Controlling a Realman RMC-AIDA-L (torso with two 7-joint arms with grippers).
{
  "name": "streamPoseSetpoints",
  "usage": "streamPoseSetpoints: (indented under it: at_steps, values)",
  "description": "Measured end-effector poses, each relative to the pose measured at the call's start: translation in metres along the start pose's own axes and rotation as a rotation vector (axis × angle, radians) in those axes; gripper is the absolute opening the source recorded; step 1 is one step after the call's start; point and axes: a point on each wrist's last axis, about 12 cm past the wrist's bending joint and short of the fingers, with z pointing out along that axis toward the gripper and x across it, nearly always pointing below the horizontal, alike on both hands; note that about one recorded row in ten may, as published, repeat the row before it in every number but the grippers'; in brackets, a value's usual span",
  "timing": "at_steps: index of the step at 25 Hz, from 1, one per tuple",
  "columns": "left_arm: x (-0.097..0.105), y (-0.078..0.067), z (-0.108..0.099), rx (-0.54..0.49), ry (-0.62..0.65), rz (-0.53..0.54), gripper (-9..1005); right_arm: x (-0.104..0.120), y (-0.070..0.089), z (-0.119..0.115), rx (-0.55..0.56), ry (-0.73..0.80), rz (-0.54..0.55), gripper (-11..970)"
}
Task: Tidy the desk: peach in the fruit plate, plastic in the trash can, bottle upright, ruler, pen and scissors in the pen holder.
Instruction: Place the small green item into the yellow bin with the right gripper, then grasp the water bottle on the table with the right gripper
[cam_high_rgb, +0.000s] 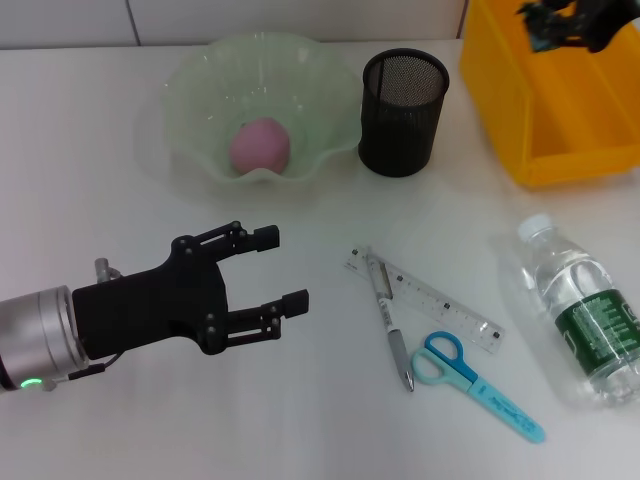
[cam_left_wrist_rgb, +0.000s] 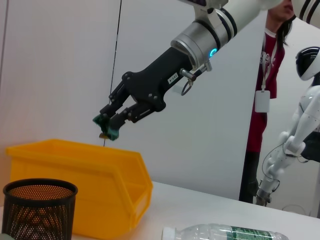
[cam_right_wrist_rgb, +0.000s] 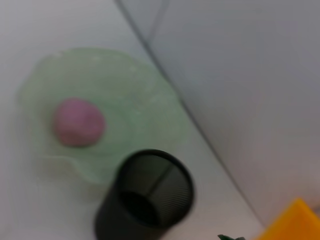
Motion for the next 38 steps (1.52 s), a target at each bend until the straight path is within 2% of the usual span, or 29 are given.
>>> streamPoseSetpoints:
  at_steps: [1,4,6,11,18,20,21,22,24,25,26,27,28,30,31,32,38]
  values:
    - [0.0,0.0,0.0,0.0,0.0,0.0,793,0.014,-0.006,-0.004,0.042,-0.006,0.052,379]
    - [0.0,0.0,0.0,0.001,0.0,0.0,792,0.027,-0.01,-0.004,0.079,-0.006,0.099,395]
    - [0.0,0.0,0.001,0.001,-0.001,0.003,792,0.045,-0.013,0.007,0.099,0.007,0.188,406]
    - [0.0,0.0,0.001,0.002,-0.001,0.006,792,0.06,-0.008,0.023,0.104,-0.011,0.284,432]
    - [0.0,0.0,0.001,0.002,-0.001,0.007,791,0.062,-0.006,0.03,0.088,-0.01,0.338,470]
    - [-0.001,0.0,0.0,0.002,-0.001,0.008,791,0.061,-0.006,0.031,0.086,-0.011,0.356,616]
    - [-0.001,0.0,0.0,0.003,-0.001,0.008,791,0.058,-0.006,0.027,0.079,-0.013,0.405,689]
    - [-0.001,0.0,0.0,0.003,-0.001,0.008,791,0.058,-0.006,0.027,0.079,-0.013,0.405,704]
    - [-0.002,0.0,-0.001,0.004,-0.004,0.014,791,0.051,-0.005,0.014,0.054,-0.007,0.492,734]
    - [-0.002,0.0,-0.001,0.004,-0.004,0.014,791,0.046,-0.003,0.002,0.037,0.007,0.549,749]
    - [-0.003,0.0,-0.002,0.006,-0.006,0.022,791,0.039,0.002,-0.019,0.023,0.055,0.627,764]
    - [-0.003,0.0,-0.002,0.006,-0.006,0.022,790,0.039,0.002,-0.019,0.023,0.055,0.627,780]
    - [-0.003,-0.001,-0.003,0.007,-0.007,0.024,790,0.036,0.007,-0.03,0.019,0.088,0.666,795]
    - [-0.003,-0.001,-0.003,0.008,-0.007,0.024,790,0.033,0.018,-0.046,0.006,0.141,0.716,825]
    - [-0.003,-0.001,-0.003,0.008,-0.007,0.024,790,0.035,0.031,-0.056,-0.009,0.166,0.761,840]
    - [-0.003,-0.001,-0.003,0.008,-0.007,0.024,790,0.035,0.031,-0.056,-0.009,0.166,0.761,840]
    - [-0.003,0.0,-0.001,0.021,0.001,0.03,790,0.046,0.061,-0.054,-0.04,0.262,0.813,840]
